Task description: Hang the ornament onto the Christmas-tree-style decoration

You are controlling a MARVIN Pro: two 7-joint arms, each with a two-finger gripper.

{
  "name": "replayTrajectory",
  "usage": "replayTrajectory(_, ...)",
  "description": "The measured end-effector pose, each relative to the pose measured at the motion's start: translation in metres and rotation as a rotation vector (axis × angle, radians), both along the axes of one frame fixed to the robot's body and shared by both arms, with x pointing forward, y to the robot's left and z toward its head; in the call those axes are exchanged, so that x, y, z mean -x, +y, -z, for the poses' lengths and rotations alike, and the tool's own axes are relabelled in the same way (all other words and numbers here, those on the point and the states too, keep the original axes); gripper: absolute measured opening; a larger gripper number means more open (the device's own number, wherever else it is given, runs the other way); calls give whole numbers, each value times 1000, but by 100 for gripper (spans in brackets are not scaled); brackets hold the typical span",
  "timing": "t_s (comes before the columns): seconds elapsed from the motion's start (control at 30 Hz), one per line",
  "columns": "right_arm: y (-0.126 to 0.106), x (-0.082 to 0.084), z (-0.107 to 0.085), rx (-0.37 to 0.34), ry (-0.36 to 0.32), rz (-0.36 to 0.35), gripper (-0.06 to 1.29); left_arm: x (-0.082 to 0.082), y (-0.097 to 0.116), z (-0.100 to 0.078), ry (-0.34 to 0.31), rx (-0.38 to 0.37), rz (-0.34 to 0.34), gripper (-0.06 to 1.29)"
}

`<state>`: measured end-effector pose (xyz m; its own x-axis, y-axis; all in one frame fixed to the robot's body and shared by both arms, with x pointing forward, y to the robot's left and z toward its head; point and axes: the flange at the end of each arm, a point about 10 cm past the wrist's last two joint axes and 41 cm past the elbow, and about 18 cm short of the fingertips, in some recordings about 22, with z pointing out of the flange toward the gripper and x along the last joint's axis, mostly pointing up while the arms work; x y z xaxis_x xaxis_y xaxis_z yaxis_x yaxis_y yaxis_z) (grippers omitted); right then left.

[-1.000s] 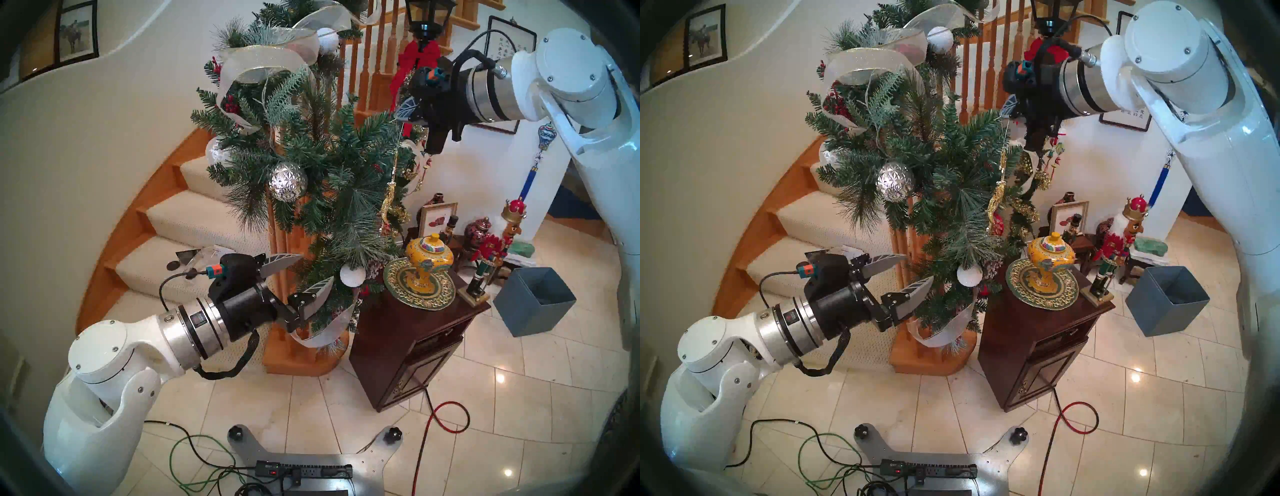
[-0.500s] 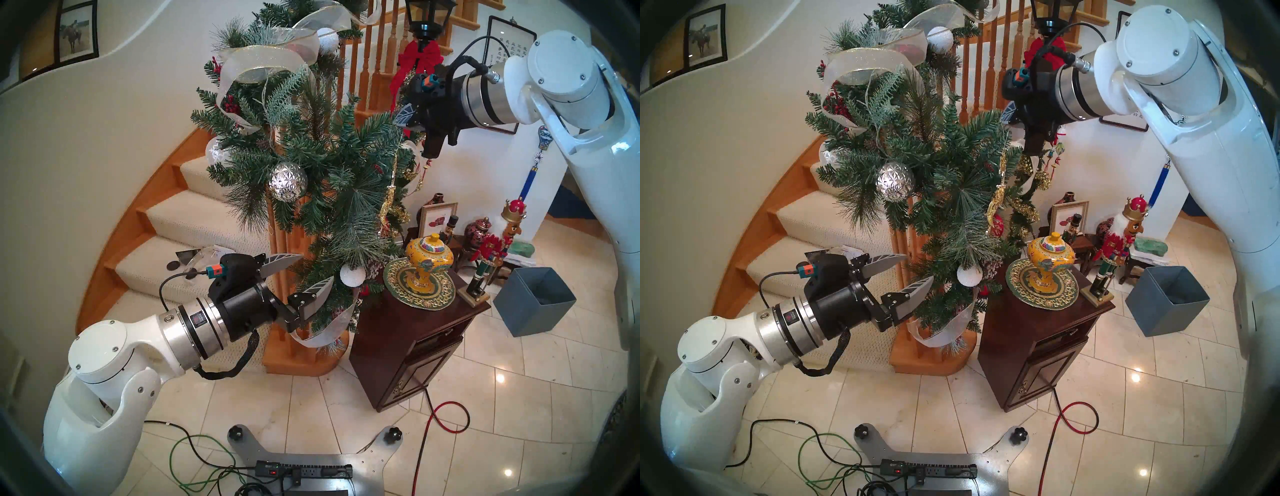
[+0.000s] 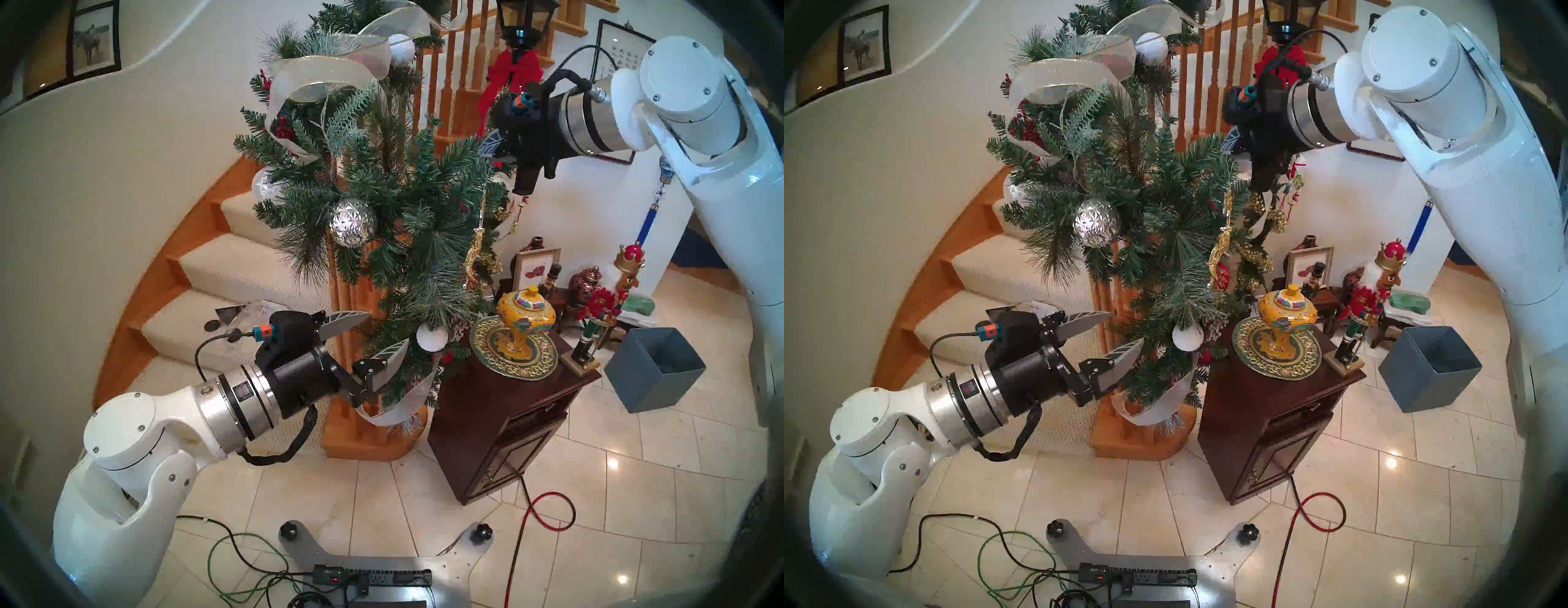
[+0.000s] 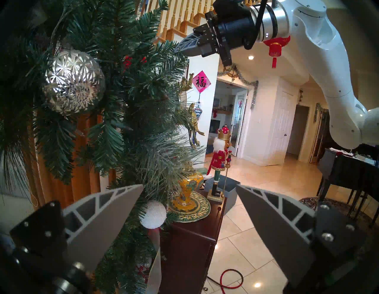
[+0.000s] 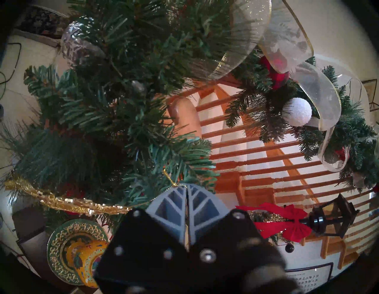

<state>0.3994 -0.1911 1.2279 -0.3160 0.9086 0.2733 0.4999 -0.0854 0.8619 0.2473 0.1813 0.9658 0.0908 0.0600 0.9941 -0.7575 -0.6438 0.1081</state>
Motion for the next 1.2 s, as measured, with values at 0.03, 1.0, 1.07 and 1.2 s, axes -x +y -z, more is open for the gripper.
replayTrajectory(0.03,1,0,0,1,3,-3,-4,0,0,0,0,0,0,124)
replayTrajectory(1.0,13,9,3,2,12,-33,-4,0,0,0,0,0,0,123)
replayTrajectory(1.07,13,9,3,2,13,-33,-4,0,0,0,0,0,0,124)
replayTrajectory(1.2,15,8,6,3,17,-32,-4,0,0,0,0,0,0,123)
